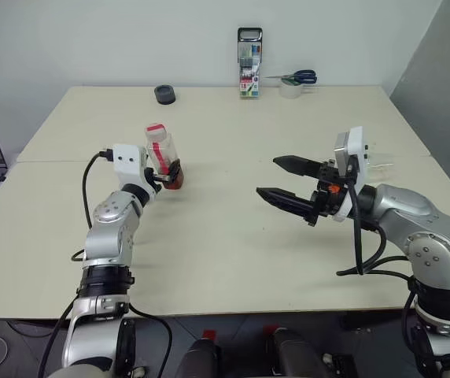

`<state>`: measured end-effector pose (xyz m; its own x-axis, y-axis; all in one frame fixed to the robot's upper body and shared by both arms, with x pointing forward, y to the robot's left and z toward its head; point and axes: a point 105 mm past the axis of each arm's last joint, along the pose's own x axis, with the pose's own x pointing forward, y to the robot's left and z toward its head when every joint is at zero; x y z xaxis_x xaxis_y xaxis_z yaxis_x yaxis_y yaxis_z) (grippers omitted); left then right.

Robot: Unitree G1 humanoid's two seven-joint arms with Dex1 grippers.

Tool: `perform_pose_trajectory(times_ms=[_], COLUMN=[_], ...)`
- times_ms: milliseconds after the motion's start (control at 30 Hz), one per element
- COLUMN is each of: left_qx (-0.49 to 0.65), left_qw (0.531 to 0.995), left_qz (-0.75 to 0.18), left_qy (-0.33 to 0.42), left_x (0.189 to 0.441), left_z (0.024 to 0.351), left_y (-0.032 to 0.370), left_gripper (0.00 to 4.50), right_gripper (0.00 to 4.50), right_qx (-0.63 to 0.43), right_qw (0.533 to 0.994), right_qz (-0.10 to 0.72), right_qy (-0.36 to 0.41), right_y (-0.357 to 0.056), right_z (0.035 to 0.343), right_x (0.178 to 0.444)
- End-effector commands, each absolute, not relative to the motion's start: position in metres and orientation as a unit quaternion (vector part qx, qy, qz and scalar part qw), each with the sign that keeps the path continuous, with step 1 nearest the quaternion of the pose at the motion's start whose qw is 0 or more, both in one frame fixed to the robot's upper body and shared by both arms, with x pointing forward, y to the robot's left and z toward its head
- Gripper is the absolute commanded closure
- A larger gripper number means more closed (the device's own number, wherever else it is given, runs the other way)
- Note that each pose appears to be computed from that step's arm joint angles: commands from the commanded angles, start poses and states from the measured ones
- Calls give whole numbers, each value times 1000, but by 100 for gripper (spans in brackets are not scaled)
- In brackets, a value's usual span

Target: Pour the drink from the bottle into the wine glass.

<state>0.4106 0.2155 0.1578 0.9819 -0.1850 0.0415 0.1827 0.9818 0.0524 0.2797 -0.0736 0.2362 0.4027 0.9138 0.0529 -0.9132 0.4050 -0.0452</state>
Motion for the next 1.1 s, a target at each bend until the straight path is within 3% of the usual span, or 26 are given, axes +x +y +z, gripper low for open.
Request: perform_pose_trajectory(times_ms=[33,533,633,867,1100], left_qx=[41,22,28,22,19], left_qw=[992,994,995,995,993], left_qz=[-101,-94,-86,-84,-92], left_qy=[-56,-56,-46,-52,-67], left_x=[420,433,434,435,436], left_z=[174,158,153,154,164], left_y=[209,207,211,214,209], left_gripper=[5,5,64,269,276], right_gripper=[0,0,0,0,0], right_qx=[-17,-15,-14,-11,-8], right_qw=[832,842,843,847,852], right_qz=[551,536,533,527,518], right_qy=[-65,-64,-65,-66,-71], right_y=[-72,-75,-75,-76,-76], right_z=[253,254,253,254,253], right_x=[273,275,276,279,282])
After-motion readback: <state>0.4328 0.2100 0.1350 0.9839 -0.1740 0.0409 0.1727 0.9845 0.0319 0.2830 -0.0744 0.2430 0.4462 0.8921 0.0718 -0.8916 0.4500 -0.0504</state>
